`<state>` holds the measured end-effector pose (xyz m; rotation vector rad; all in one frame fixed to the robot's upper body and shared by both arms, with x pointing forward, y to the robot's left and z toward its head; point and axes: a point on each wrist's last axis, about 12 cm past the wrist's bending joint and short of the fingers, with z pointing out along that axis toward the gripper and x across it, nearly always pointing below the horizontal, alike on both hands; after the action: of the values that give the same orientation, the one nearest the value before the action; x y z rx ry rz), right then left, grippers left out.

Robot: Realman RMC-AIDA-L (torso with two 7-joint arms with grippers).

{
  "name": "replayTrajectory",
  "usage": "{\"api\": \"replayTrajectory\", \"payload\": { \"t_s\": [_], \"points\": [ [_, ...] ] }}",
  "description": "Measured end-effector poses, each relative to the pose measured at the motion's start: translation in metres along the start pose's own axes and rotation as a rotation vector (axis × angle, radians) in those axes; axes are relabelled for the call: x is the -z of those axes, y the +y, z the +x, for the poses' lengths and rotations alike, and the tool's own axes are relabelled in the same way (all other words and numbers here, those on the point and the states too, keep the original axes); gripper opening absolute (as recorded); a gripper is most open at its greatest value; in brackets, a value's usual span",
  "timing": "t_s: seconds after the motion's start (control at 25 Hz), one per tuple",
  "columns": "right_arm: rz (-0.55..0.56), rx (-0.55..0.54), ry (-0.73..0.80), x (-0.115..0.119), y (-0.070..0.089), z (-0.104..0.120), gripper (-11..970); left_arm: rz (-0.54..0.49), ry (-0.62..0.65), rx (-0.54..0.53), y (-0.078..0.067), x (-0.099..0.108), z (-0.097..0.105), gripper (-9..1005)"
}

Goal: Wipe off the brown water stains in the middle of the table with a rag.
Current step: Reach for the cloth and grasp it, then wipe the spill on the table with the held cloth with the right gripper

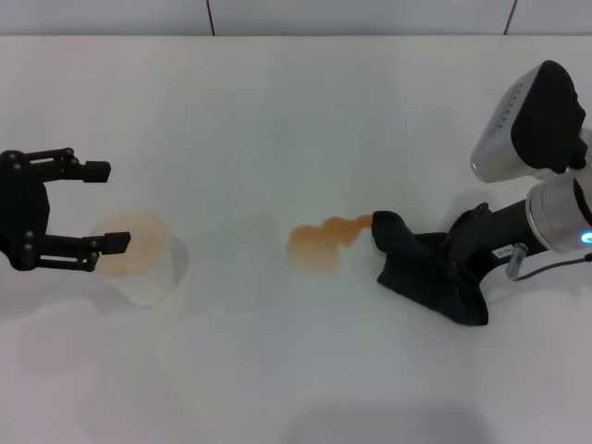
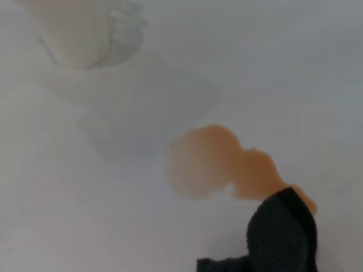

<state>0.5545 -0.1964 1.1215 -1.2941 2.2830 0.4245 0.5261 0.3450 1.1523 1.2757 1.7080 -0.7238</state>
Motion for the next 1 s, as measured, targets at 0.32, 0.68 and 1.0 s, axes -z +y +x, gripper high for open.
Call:
{"api": "replayTrajectory", "payload": {
  "t_s": [0.32, 0.68, 1.0],
  "points": [
    [-0.01, 0.007, -0.001, -0.001, 0.003, -0.003, 80, -0.004, 0.001, -0.004, 0.001, 0.0, -0.001, 880],
    [-0.045, 0.073, -0.021, -0.014, 0.02, -0.035, 81, -0.003, -0.003, -0.007, 0.001, -0.002, -0.003, 880],
    [-0.092, 0.12, -0.046, -0.022, 0.036, -0.049, 81, 0.005, -0.013, -0.018, 0.004, -0.01, -0.009, 880]
  ]
}}
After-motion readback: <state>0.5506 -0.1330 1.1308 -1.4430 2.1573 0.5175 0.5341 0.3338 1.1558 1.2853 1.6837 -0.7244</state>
